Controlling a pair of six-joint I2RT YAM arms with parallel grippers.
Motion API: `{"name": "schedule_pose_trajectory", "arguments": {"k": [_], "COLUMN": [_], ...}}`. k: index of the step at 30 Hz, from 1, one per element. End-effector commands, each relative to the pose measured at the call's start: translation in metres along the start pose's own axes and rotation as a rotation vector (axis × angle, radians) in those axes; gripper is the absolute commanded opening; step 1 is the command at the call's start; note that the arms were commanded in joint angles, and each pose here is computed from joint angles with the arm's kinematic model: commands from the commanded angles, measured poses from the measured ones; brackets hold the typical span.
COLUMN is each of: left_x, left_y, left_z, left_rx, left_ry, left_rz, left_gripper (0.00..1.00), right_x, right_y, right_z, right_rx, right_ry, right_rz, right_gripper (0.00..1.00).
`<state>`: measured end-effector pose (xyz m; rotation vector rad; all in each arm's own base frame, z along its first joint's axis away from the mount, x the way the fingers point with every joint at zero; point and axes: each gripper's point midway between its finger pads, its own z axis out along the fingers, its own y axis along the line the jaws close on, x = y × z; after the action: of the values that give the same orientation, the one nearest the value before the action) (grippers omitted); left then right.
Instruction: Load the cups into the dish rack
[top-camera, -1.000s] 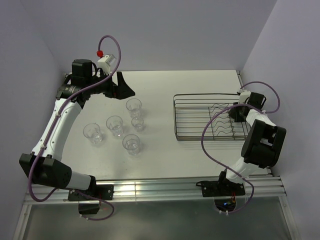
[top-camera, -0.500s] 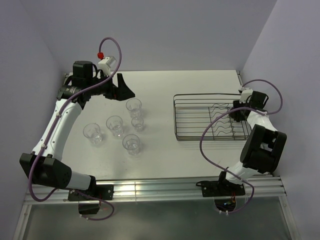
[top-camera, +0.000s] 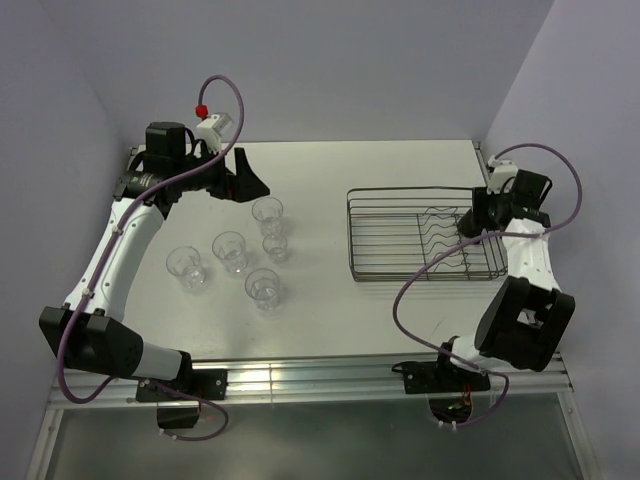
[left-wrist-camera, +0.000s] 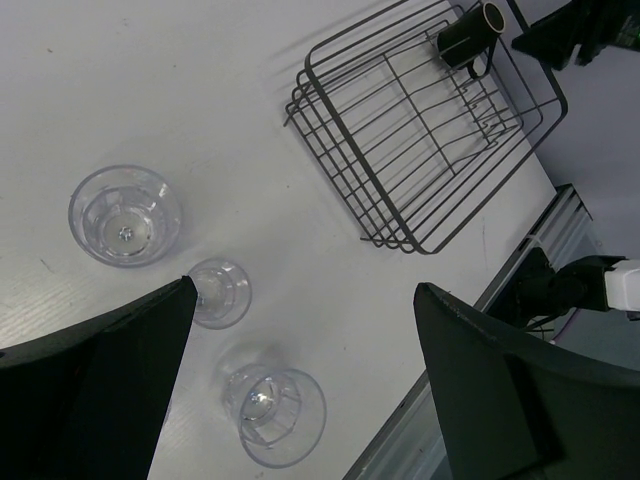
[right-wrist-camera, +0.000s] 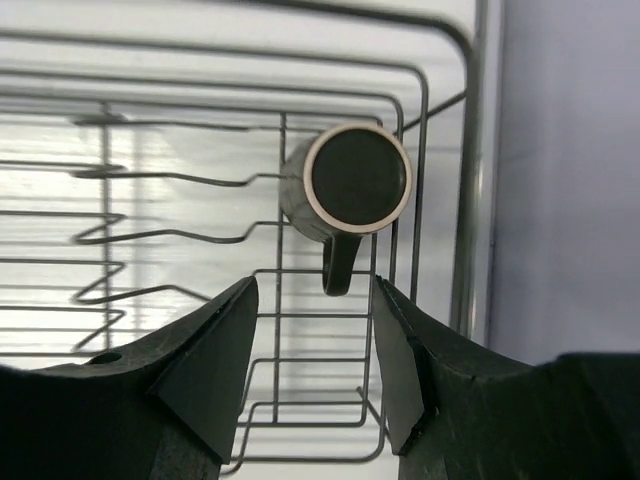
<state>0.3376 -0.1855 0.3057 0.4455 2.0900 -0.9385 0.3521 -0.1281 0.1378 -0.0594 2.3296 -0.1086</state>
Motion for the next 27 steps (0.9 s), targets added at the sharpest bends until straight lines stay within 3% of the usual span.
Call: {"name": "schedule_pose_trajectory", "arguments": {"k": [1,8,13,18,23,27], "left_x": [-0.002,0.032,0.053,0.080,0.090,0.092], "left_y": [-0.002,0.037,0.060,0.073,0.081,0.083], "left_z": [-0.008,-0.008,-0.005,0.010,0.027,0.044], "left_rx": [-0.002,-0.158,-0.235,-0.237,-0.273,-0.303], "left_ry": [-0.019,0.068,0.153,0.273,0.308,0.313], "left_rz": [0.068,0.145,0.184,0.163,0.161,0.177], "left_gripper": [0.99,0.92,0.90,0.79,0.68,0.64], "right_x": [-0.049,-0.085,-0.100,-0.099,-0.096,-0.095], "right_y": [0.007,0.040,0.087,0.128,0.147,0.152], "right_z": [-0.044,-0.082,-0.095,-0.100,-0.104,-0.108], "right_rx": [-0.028,-0.087,-0.157,-0.252,-0.308,-0.324], "right_ry": [-0.135,-0.219,-0.251,-0.236,-0.234,-0.238], "right_rz": [0.005,-0.021,-0.073,-0.092,-0.094,-0.089], "right_gripper": [0.59,0.66,0.72,0.82,1.00,1.00]}}
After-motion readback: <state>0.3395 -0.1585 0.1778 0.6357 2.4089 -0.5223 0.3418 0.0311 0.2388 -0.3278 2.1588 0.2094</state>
